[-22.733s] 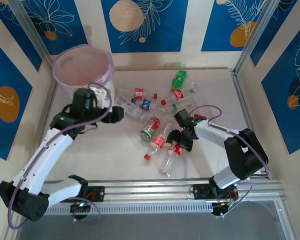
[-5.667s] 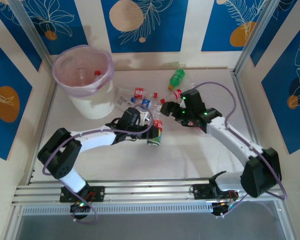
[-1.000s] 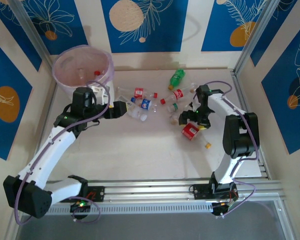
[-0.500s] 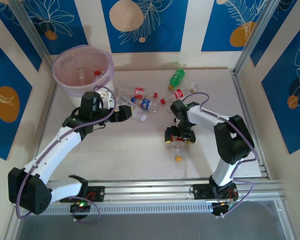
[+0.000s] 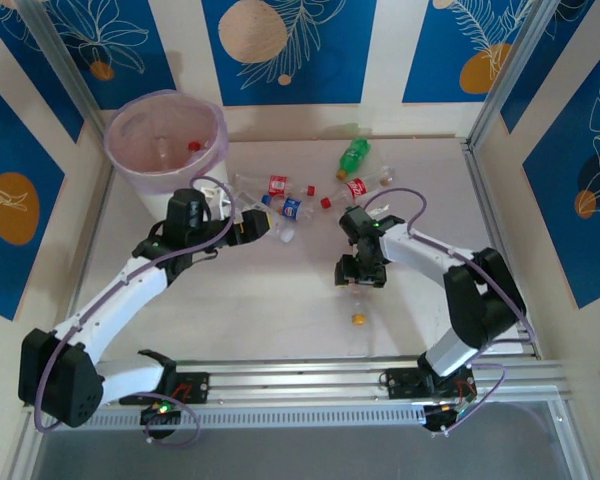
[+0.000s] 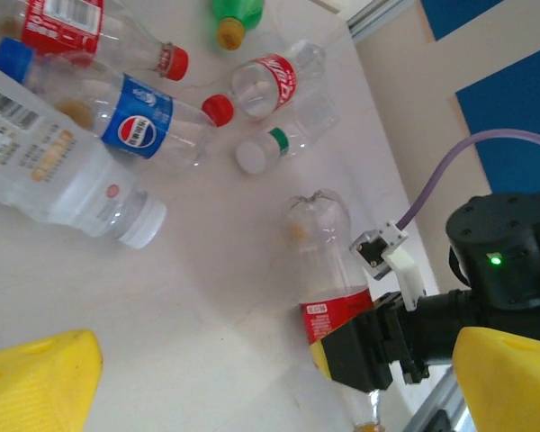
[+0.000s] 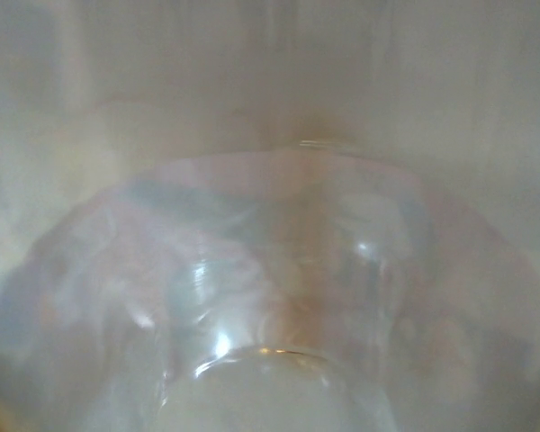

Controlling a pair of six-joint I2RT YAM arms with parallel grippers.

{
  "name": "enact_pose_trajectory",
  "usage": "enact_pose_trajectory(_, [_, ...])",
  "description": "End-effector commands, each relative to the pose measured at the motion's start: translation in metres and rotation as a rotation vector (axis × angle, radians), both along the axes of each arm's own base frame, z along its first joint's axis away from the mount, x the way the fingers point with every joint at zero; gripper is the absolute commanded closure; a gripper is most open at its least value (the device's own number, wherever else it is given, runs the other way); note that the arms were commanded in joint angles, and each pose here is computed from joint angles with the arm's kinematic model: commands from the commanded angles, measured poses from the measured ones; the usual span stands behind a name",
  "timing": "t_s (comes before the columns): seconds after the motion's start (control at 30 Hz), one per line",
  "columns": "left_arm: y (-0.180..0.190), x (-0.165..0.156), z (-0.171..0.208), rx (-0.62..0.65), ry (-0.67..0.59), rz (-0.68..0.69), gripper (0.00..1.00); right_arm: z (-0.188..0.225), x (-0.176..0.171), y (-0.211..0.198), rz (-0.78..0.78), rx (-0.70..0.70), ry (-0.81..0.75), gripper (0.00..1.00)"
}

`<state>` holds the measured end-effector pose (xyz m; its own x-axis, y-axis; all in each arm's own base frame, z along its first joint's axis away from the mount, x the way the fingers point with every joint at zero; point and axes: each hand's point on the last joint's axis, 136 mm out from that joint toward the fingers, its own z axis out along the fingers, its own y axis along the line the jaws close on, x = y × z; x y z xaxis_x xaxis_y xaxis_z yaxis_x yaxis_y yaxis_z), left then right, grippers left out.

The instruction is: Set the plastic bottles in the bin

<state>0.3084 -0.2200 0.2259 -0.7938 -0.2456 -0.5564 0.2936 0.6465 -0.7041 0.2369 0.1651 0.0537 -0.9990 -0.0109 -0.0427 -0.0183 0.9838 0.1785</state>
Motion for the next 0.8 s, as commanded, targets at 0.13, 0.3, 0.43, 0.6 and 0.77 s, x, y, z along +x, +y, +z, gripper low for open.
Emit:
enact_pose_trajectory(0.13, [-0.04,-0.001,0.006,-0.184,0.035,-0.093,0.0,0.059,-0.005,0.069,0.382,0.46,-0.232,0.4])
enact_pose_trajectory(0.3, [-0.061,-0.004,0.001,-0.172,0.032,-0.134,0.0,0.087,-0.004,0.095,0.455,0.664,-0.313,0.4])
enact_pose_trajectory(0.43, [-0.075,-0.003,-0.009,-0.182,0.054,-0.156,0.0,0.105,-0.008,0.11,0.48,0.785,-0.316,0.4])
enact_pose_trajectory(0.6, [-0.095,-0.008,-0.011,-0.192,0.035,-0.206,0.0,0.113,-0.012,0.117,0.49,0.845,-0.281,0.4])
enact_pose_trajectory(0.77, [-0.11,-0.01,-0.01,-0.219,0.027,-0.244,0.0,0.113,-0.012,0.121,0.483,0.872,-0.245,0.4])
